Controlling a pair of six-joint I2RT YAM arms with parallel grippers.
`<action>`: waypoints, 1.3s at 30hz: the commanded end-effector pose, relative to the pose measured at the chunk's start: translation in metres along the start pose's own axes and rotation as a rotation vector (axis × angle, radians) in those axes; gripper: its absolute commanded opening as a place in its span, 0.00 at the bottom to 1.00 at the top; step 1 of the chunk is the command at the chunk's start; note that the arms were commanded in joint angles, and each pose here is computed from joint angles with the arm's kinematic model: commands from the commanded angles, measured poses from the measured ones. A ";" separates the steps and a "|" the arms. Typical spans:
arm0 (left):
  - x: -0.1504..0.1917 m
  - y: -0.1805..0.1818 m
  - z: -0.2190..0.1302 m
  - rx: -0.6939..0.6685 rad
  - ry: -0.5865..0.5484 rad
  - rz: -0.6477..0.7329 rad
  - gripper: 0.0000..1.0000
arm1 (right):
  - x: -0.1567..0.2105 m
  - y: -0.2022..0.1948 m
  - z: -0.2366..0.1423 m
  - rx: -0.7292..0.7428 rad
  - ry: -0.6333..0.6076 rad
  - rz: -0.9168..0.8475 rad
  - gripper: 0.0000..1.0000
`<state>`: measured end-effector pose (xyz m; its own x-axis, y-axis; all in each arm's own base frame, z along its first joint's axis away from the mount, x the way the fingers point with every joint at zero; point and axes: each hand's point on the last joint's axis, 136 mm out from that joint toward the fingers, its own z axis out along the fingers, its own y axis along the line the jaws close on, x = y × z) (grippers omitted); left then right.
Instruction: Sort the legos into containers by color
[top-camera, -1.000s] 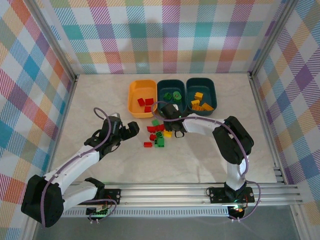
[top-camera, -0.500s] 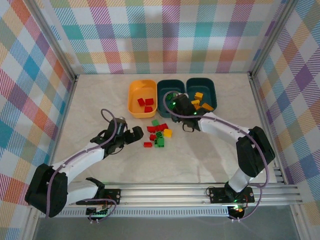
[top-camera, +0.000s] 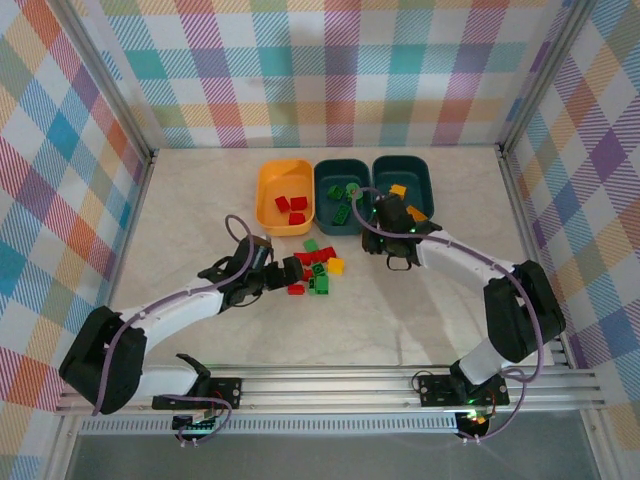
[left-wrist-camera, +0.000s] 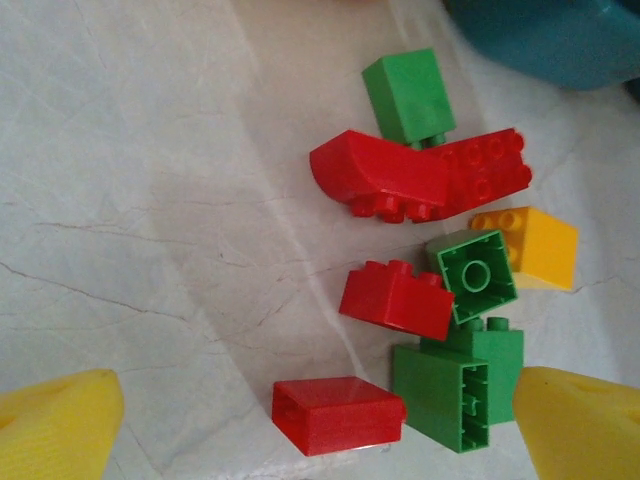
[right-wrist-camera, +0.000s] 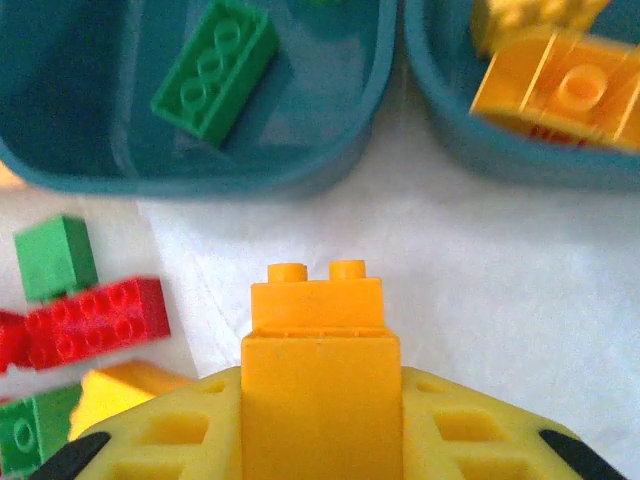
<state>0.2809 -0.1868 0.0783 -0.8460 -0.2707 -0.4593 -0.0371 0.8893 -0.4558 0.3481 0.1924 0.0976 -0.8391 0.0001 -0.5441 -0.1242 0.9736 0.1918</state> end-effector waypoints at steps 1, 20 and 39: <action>-0.009 -0.022 0.001 0.046 -0.009 0.023 1.00 | 0.027 0.000 0.010 -0.010 0.100 0.006 0.31; 0.000 -0.025 0.017 0.024 0.029 0.051 1.00 | 0.045 0.003 0.020 0.066 0.156 -0.081 0.46; 0.002 -0.024 0.020 0.019 0.038 0.056 1.00 | 0.033 0.006 0.012 0.062 0.121 -0.091 0.32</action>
<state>0.2858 -0.2077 0.0622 -0.8750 -0.2238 -0.4292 -0.0167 0.9000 -0.4355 0.3203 0.1969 0.0548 -0.9036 -0.1087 -0.4143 -0.1599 0.9829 0.0910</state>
